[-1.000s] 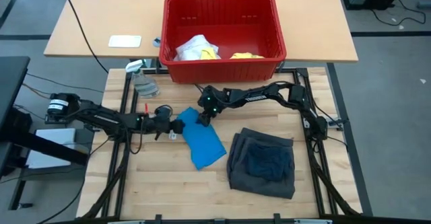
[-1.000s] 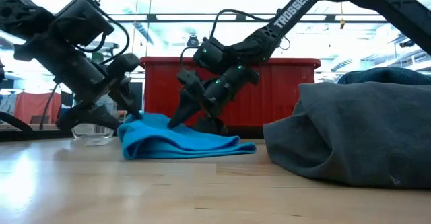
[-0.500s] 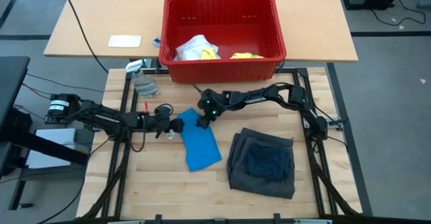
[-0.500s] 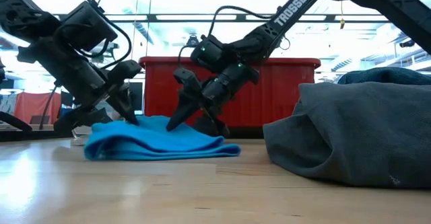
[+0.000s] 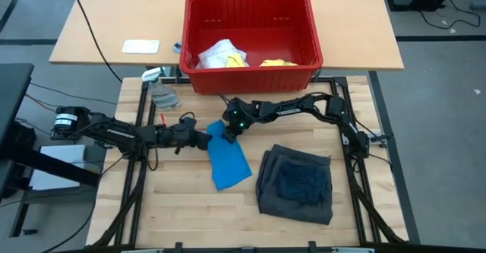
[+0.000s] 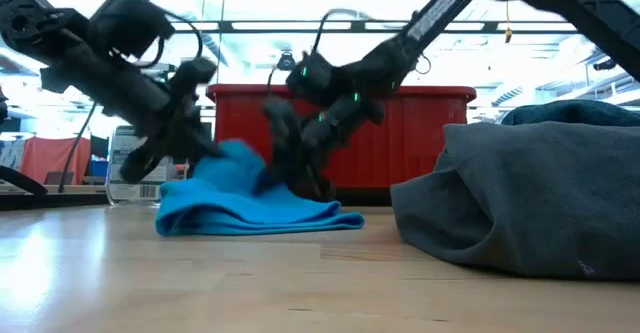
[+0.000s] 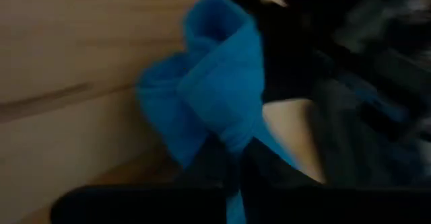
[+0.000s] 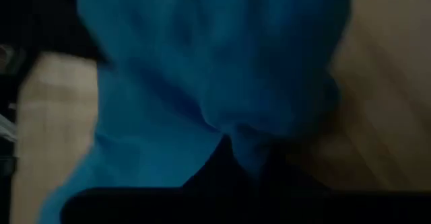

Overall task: Fold laundry
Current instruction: Fold the blue shorts

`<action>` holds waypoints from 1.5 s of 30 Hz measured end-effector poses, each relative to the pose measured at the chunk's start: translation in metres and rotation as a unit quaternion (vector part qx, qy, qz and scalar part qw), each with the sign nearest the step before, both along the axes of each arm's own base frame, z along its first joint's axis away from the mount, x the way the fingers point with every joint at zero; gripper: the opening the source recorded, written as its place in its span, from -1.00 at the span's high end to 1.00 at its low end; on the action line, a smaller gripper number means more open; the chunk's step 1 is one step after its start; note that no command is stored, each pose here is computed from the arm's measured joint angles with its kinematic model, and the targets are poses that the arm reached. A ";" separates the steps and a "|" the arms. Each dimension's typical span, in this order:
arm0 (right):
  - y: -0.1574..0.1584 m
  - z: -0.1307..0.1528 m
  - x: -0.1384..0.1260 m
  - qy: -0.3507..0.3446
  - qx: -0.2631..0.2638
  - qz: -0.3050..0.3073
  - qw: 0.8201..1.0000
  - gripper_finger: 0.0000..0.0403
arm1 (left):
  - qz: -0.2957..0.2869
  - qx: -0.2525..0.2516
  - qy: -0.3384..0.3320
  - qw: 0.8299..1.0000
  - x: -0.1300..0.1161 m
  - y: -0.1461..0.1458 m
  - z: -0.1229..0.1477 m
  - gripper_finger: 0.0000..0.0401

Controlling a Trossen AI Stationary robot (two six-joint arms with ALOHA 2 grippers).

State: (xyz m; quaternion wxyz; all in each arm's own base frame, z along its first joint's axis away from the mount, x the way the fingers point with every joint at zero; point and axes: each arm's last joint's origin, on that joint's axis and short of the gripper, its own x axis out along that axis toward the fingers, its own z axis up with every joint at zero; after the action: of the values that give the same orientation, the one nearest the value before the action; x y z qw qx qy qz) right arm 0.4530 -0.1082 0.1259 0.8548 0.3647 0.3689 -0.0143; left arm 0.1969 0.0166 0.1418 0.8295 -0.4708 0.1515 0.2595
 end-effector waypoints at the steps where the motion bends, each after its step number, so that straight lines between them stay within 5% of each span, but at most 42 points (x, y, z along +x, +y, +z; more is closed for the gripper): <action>1: 0.000 0.011 -0.001 -0.009 -0.006 -0.002 1.000 0.93 | -0.009 0.002 -0.018 1.000 0.001 0.000 0.004 0.94; 5: 0.002 0.062 -0.007 -0.059 -0.075 -0.024 0.995 0.94 | -0.032 0.031 -0.067 0.997 0.006 -0.001 0.027 0.93; 11: 0.006 0.133 -0.025 -0.124 -0.206 -0.059 0.969 0.94 | -0.062 0.171 -0.096 0.979 0.011 0.005 0.098 0.93; 18: 0.019 0.170 -0.036 -0.146 -0.358 -0.078 0.919 0.94 | -0.122 0.293 0.028 0.948 -0.002 0.011 0.191 0.93; 24: 0.053 0.143 -0.027 -0.084 -0.324 -0.059 0.941 0.94 | -0.185 0.258 0.100 0.943 -0.003 -0.002 0.187 0.93; 36: 0.206 0.082 -0.031 0.038 -0.142 0.004 0.989 0.94 | -0.291 0.041 0.089 0.952 0.004 -0.107 0.092 0.93; 41: 0.200 0.060 -0.026 0.077 -0.120 -0.037 0.989 0.94 | -0.242 0.044 0.115 0.962 0.010 -0.110 0.076 0.93; 45: 0.179 0.033 -0.018 0.126 -0.050 -0.057 0.989 0.94 | -0.214 0.041 0.156 0.963 0.022 -0.097 0.060 0.93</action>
State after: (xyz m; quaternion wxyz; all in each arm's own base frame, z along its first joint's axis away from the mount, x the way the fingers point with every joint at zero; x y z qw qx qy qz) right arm 0.4354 0.0713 0.1585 0.8163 0.3371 0.4514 -0.1275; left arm 0.2191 -0.0802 0.2020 0.8505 -0.3464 0.3654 0.1522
